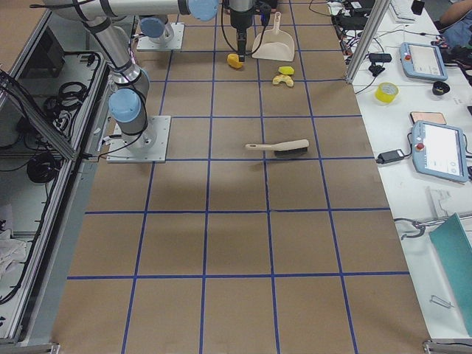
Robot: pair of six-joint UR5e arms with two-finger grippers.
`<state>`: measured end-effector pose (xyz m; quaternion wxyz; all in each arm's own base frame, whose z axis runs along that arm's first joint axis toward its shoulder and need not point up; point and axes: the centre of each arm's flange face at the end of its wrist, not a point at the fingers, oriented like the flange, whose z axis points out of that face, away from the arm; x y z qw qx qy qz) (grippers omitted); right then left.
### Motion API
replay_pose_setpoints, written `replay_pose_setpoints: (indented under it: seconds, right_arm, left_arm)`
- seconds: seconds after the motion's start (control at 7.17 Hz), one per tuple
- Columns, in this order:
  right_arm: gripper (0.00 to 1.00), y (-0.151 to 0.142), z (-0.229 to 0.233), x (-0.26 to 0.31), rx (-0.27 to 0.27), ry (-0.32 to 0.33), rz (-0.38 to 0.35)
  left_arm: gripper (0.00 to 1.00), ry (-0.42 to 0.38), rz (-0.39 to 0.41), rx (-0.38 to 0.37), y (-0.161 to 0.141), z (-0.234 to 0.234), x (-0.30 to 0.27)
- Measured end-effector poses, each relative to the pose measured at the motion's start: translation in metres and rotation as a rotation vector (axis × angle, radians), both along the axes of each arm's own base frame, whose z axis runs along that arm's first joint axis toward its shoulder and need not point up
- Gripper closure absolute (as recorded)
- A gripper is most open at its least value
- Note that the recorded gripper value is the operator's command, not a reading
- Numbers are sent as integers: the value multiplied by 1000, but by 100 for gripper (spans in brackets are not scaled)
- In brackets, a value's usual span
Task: Sweep and dump trash into bin
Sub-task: 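Grasp the white dustpan handle with left gripper while right grasps brush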
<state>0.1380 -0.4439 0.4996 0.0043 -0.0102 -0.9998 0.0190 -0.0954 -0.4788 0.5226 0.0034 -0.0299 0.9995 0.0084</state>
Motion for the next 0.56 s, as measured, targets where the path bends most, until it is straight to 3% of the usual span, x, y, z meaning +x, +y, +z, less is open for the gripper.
replay_pose_setpoints:
  seconds: [0.28,0.56]
  right_arm:
    - [0,-1,-1,0,-1,1,0]
    - [0,-5,-7,-1,5,9,1]
  left_arm:
    - [12,38,-54,-33,-7,0,0]
    - [12,37,-226,-66,-24,-8,17]
